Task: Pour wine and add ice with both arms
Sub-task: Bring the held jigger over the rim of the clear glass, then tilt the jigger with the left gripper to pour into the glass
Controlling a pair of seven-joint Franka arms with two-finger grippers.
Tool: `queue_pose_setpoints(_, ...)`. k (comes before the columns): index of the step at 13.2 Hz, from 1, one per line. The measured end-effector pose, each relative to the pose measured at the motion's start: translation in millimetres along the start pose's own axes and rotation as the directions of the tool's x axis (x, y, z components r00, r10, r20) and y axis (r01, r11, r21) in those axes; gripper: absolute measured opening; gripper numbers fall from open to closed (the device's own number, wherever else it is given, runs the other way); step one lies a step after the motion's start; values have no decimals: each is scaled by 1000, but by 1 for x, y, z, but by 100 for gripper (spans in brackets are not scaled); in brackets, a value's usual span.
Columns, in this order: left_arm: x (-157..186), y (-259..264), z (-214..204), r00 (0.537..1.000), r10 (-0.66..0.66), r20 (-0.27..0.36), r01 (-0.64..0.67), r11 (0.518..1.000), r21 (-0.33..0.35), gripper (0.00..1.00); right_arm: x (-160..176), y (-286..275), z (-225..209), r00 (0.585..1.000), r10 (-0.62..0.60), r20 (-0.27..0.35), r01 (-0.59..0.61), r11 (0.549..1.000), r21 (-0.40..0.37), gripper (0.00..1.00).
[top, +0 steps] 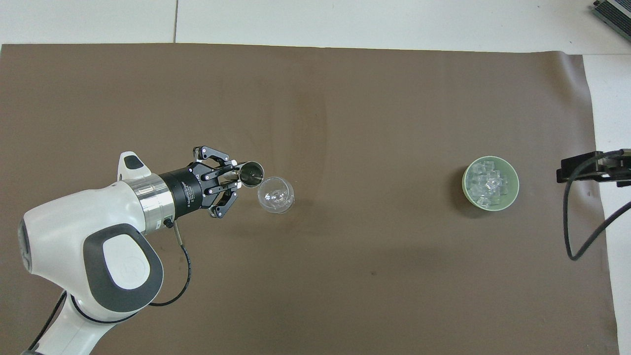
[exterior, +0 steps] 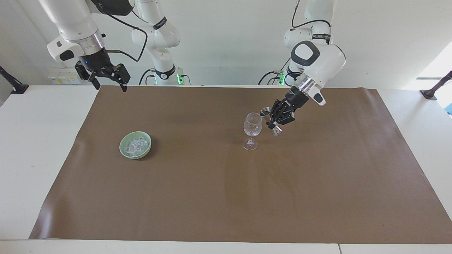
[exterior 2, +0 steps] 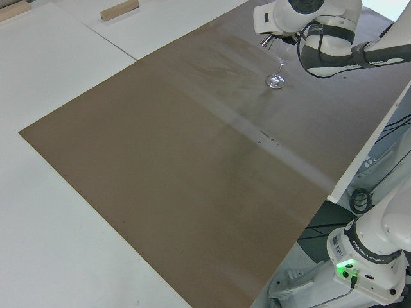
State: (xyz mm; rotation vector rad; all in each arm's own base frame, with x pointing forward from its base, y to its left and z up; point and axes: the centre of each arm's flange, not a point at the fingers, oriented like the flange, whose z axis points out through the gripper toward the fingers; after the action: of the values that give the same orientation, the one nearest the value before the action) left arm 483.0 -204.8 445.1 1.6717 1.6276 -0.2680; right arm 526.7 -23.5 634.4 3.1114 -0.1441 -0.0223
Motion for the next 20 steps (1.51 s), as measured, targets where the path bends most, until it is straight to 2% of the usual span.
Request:
queue_pose_setpoints(9, -12, -3, 3, 994, 108, -34, -109, 993, -45, 22, 0, 0, 0, 1000, 0, 0, 0, 1000, 0, 100)
queue_pose_setpoints(20, -10, -11, 7, 954, 287, -81, -292, 955, -58, 22, 0, 0, 0, 1000, 0, 0, 0, 1000, 0, 100)
